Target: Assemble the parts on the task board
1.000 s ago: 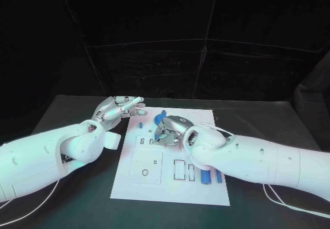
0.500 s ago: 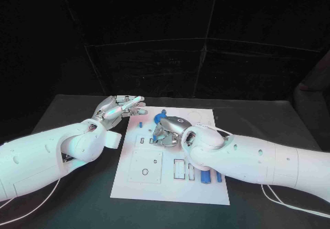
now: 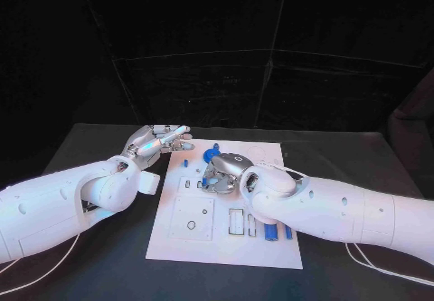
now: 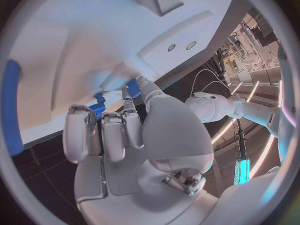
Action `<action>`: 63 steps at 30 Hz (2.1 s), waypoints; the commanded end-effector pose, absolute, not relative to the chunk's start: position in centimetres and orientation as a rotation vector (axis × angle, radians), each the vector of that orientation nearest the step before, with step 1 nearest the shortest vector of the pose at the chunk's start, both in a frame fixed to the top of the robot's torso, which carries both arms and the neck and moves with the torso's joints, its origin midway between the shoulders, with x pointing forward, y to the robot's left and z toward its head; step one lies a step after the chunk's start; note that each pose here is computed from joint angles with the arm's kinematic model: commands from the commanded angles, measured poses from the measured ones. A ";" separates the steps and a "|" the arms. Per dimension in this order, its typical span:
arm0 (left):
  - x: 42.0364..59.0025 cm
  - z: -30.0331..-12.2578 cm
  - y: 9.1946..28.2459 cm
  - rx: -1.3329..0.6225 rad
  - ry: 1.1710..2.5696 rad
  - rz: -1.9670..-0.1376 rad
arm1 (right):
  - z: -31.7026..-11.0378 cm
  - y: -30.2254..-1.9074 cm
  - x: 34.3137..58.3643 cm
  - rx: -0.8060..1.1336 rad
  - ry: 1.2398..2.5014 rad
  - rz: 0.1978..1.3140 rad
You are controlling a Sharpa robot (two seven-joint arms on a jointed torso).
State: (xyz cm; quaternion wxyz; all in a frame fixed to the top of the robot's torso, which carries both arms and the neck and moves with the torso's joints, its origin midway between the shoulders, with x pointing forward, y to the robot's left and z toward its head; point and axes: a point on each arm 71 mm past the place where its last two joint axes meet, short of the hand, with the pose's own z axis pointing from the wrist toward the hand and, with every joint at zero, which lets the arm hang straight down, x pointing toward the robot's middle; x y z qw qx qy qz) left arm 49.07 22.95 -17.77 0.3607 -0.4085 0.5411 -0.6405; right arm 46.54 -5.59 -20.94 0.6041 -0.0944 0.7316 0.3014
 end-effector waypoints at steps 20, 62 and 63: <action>49.1 -17.6 22.8 -1.044 1.390 -1.669 | -21.2 -5.6 46.5 -0.212 1.703 0.658; 50.1 -19.8 23.3 -0.639 2.087 -1.010 | -15.9 -16.1 46.9 0.185 1.624 1.102; 50.2 -19.7 23.2 -0.595 2.129 -0.957 | -15.7 -16.7 47.2 0.213 1.623 1.100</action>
